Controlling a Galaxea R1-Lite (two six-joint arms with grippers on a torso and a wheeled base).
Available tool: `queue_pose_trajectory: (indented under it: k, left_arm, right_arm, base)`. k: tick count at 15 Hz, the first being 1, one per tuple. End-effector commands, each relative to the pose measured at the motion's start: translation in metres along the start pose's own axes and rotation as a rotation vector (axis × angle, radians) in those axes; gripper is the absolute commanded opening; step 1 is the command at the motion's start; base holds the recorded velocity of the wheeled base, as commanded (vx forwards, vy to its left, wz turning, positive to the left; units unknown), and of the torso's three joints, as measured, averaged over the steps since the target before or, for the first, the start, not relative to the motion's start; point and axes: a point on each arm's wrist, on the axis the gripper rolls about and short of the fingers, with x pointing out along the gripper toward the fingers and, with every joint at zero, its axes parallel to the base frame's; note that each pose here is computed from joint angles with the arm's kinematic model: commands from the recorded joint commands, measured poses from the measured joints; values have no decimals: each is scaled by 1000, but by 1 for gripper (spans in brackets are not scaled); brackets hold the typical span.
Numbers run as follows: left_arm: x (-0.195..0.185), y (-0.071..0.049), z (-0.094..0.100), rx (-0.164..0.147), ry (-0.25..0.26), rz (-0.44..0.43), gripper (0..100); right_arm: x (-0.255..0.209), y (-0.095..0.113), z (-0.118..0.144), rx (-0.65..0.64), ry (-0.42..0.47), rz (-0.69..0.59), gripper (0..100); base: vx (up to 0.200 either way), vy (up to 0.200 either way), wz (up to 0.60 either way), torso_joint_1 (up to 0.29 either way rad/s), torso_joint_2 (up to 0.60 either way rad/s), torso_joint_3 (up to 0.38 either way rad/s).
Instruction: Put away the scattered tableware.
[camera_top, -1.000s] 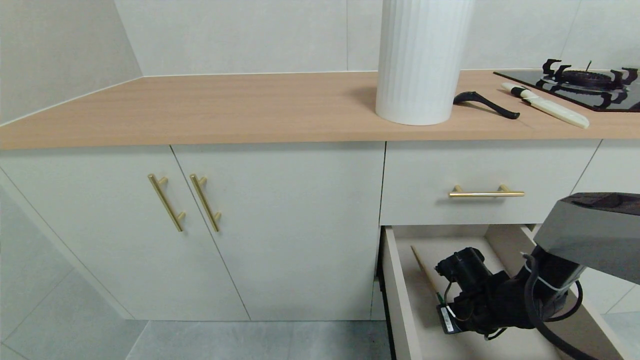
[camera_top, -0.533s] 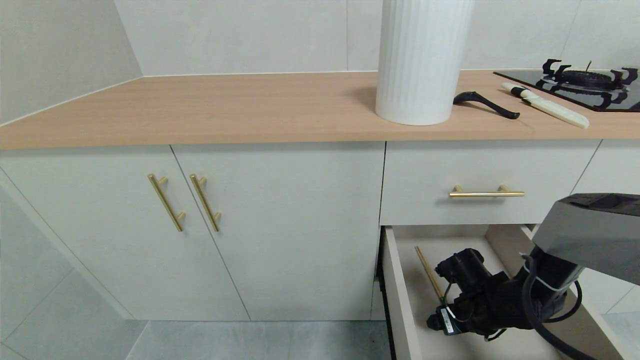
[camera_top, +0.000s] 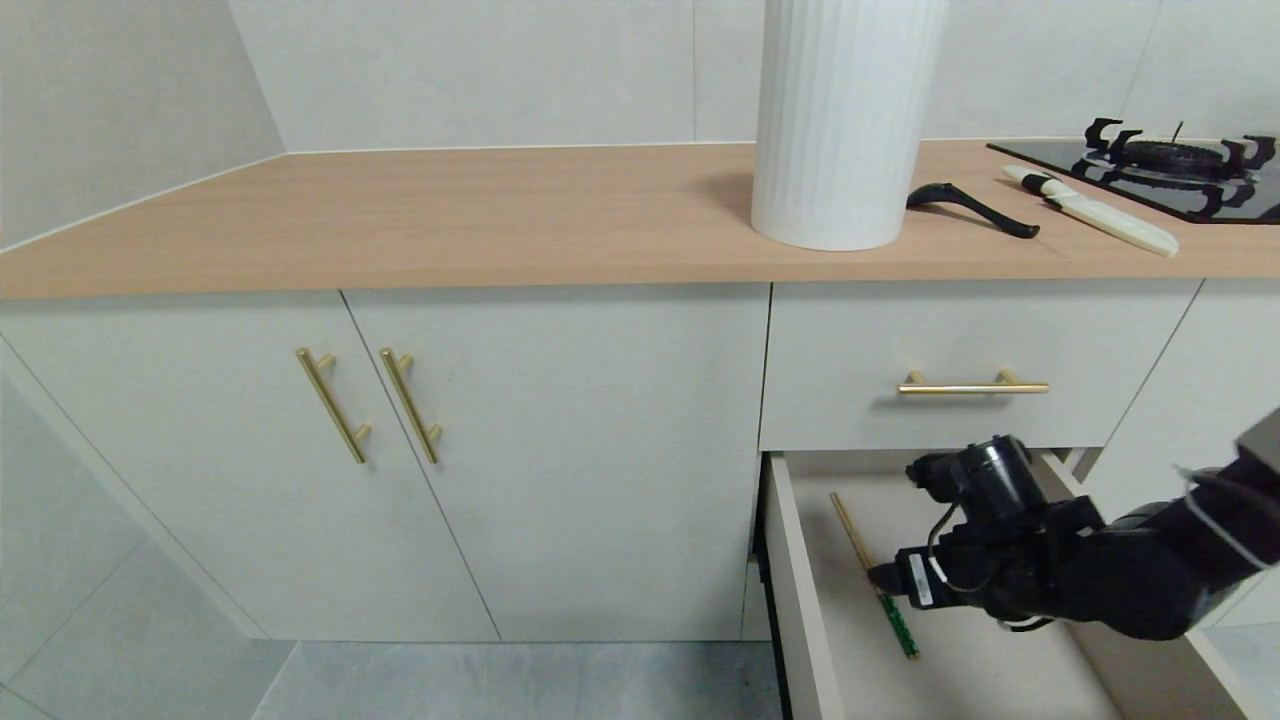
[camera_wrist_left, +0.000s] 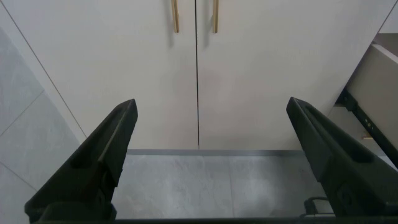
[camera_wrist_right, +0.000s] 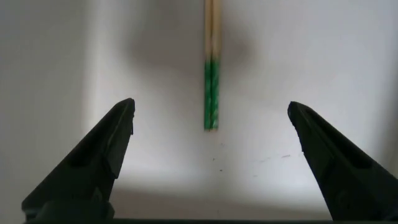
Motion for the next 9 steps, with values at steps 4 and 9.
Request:
queue_pose_trajectory:
  k: [4,9]
  left_arm:
    - [0,0,0,1,0,1,100]
    - [0,0,0,0,0,1,100]
  right_arm:
    - [-107,-30,35,20,-346,7,100]
    - [-141,-42,42,15,-468,-7,100]
  base:
    - [0,0,0,0,0,0]
    - [0,0,0,0,0,0]
